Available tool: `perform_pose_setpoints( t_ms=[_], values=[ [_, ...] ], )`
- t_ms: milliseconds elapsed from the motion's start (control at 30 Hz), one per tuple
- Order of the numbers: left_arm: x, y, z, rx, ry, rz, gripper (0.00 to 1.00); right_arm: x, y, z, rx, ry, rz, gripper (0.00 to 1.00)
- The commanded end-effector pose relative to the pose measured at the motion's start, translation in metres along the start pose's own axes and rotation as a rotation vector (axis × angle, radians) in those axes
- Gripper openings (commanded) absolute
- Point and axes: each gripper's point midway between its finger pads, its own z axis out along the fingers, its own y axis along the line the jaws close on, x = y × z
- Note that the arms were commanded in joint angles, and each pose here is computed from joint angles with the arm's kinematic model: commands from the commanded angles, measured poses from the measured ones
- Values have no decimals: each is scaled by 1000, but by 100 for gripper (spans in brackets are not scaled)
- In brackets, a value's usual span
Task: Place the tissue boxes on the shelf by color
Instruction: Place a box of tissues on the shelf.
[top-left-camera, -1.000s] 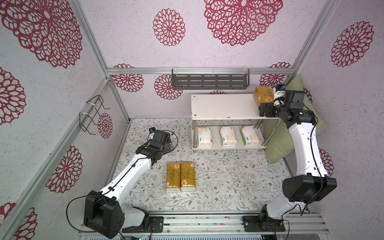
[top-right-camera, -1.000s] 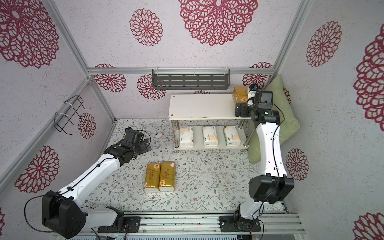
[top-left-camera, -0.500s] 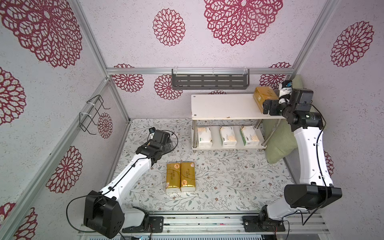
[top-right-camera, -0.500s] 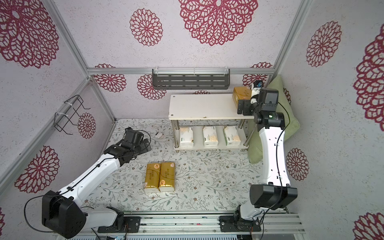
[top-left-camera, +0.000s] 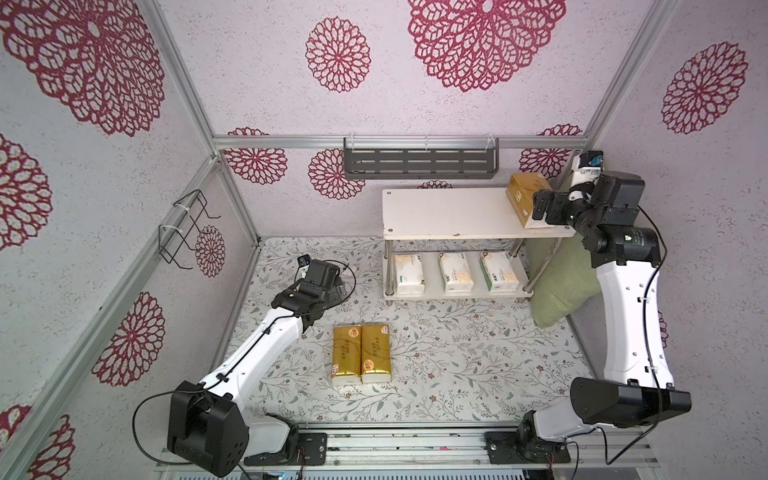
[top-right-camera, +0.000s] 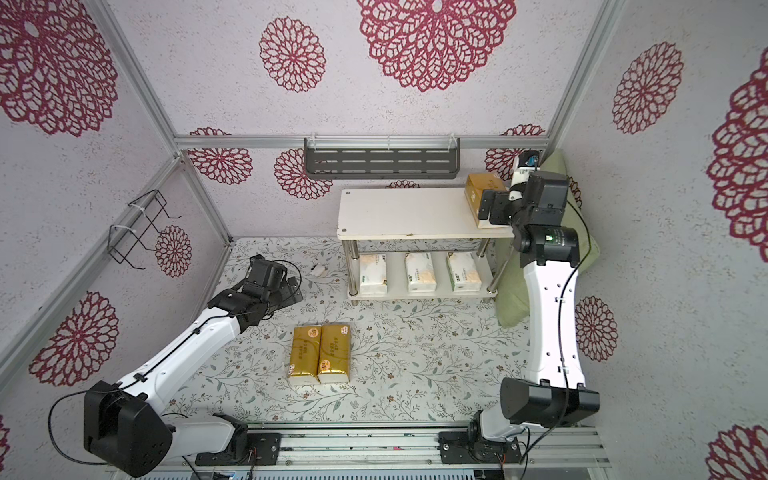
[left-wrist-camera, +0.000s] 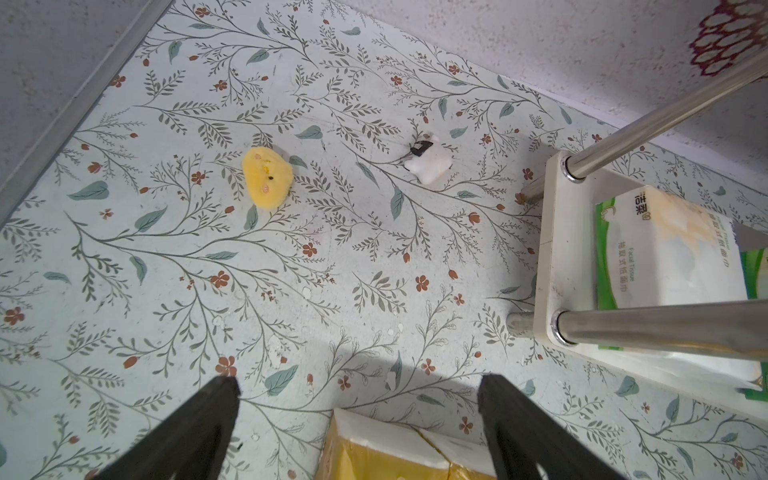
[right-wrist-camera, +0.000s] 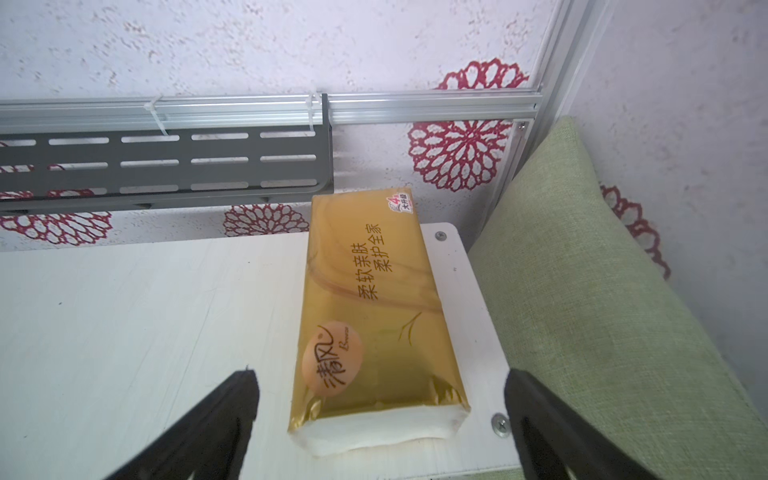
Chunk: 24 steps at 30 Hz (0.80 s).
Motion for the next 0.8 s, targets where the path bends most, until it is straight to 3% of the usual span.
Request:
perform_pose_setpoints(
  t_ms=[0, 333, 767],
  values=[
    [-2, 1, -1, 14, -15, -18, 97, -35, 5, -35, -28, -117, 45, 99],
    [11, -16, 2, 57, 23, 8, 97, -33, 41, -77, -187, -142, 83, 99],
    [76, -59, -1, 98, 139, 116, 97, 67, 94, -84, -338, 46, 55, 99]
  ],
)
